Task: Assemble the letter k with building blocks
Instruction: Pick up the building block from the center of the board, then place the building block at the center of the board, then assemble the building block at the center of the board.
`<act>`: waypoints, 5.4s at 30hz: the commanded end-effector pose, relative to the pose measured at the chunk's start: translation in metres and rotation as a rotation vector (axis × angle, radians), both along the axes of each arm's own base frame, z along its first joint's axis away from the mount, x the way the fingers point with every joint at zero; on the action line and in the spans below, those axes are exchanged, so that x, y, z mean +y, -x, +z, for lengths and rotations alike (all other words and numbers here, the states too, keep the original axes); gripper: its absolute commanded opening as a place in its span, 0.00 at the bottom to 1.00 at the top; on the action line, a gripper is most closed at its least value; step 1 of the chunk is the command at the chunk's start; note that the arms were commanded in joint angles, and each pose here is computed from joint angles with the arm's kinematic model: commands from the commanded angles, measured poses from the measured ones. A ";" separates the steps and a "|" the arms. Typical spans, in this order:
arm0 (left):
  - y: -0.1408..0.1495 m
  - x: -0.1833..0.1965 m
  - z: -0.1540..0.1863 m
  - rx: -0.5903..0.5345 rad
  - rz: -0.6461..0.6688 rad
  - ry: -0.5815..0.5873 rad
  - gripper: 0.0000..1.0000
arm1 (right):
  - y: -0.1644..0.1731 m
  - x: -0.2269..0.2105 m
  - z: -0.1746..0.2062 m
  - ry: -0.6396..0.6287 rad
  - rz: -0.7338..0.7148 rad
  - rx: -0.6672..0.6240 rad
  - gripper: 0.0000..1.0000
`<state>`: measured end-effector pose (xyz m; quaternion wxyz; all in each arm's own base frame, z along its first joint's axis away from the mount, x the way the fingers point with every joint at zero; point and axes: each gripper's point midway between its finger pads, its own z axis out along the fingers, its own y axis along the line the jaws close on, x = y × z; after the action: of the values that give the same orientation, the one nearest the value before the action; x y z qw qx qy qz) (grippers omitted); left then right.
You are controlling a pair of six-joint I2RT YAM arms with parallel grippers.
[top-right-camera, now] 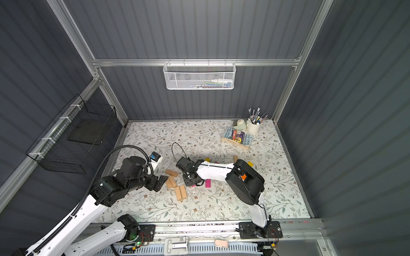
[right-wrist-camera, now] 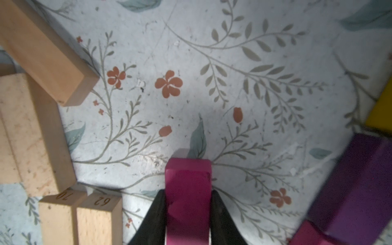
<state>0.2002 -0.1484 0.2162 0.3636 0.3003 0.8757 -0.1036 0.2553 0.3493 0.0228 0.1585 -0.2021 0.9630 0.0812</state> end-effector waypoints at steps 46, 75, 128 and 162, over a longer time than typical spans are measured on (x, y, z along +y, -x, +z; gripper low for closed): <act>0.038 -0.087 -0.017 0.001 -0.726 0.097 1.00 | -0.003 -0.155 0.004 0.089 0.344 0.038 0.51; 0.044 -0.083 -0.010 -0.054 -0.732 0.114 1.00 | 0.031 -0.169 0.011 0.072 0.563 -0.004 0.59; 0.045 -0.079 -0.013 -0.069 -0.720 0.108 1.00 | -0.011 -0.171 -0.003 0.123 0.585 -0.053 0.33; 0.045 -0.079 -0.014 -0.066 -0.719 0.102 1.00 | -0.018 -0.164 -0.004 0.083 0.559 -0.041 0.43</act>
<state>0.1573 -0.2288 0.2060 0.3499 0.5690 0.6969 -0.2612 0.2746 0.1846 0.0151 0.1444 -0.4708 0.8675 0.0707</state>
